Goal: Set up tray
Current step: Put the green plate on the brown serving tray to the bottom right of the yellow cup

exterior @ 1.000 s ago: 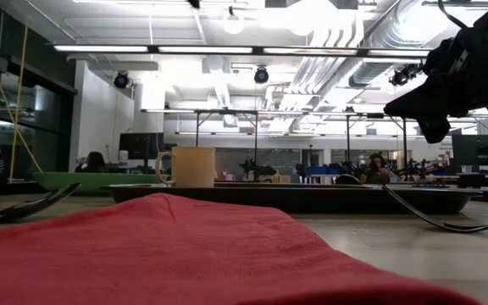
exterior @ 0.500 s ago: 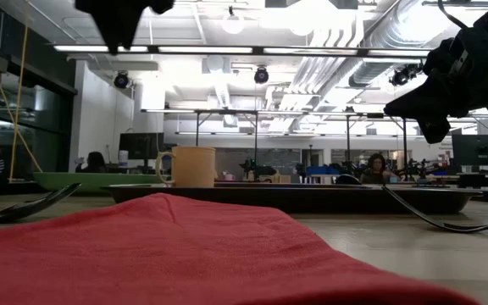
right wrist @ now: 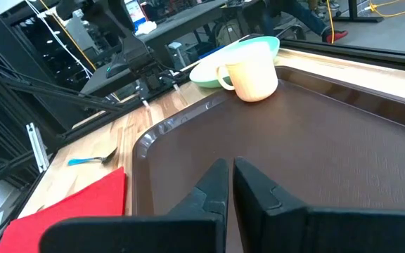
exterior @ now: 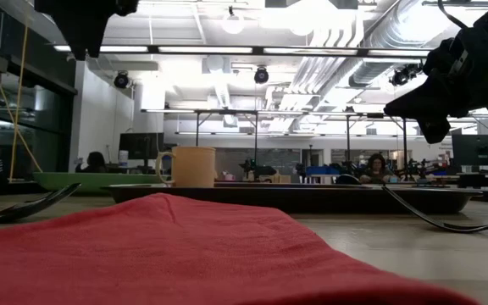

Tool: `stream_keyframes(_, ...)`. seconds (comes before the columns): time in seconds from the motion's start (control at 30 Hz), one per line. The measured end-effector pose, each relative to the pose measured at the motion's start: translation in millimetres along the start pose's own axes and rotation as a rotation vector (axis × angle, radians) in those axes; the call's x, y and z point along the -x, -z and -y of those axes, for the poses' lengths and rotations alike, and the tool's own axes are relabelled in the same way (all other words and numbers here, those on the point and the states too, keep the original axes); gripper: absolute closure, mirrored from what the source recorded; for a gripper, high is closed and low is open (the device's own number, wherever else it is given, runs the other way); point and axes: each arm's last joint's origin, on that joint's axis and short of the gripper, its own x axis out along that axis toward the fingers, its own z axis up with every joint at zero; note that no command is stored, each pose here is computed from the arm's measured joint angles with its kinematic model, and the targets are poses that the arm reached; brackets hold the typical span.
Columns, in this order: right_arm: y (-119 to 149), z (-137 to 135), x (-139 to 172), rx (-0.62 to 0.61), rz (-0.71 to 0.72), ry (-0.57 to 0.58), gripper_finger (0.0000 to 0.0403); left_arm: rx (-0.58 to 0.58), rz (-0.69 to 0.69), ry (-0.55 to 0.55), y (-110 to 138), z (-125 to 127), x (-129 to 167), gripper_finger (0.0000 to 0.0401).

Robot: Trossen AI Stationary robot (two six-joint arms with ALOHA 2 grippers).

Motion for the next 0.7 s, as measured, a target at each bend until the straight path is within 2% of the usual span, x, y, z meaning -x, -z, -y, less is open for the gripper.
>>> stream_keyframes(0.2,0.0,0.0,0.0,0.000,0.000,0.001,0.0402,-0.015,0.036,-0.005,9.7,-16.4,-7.4,0.0194)
stream_keyframes(0.37,0.0,0.0,0.0,0.000,0.000,0.001,0.0402,0.001,0.083,0.070,17.7,-28.2,-13.8,0.0194)
stream_keyframes(0.53,0.0,0.0,0.0,0.000,0.000,0.001,0.0402,0.006,0.095,0.086,26.5,-39.8,-23.1,0.0194)
stream_keyframes(0.7,0.0,0.0,0.0,0.000,0.000,0.001,0.0402,-0.011,0.115,0.117,31.6,-41.2,-38.5,0.0194)
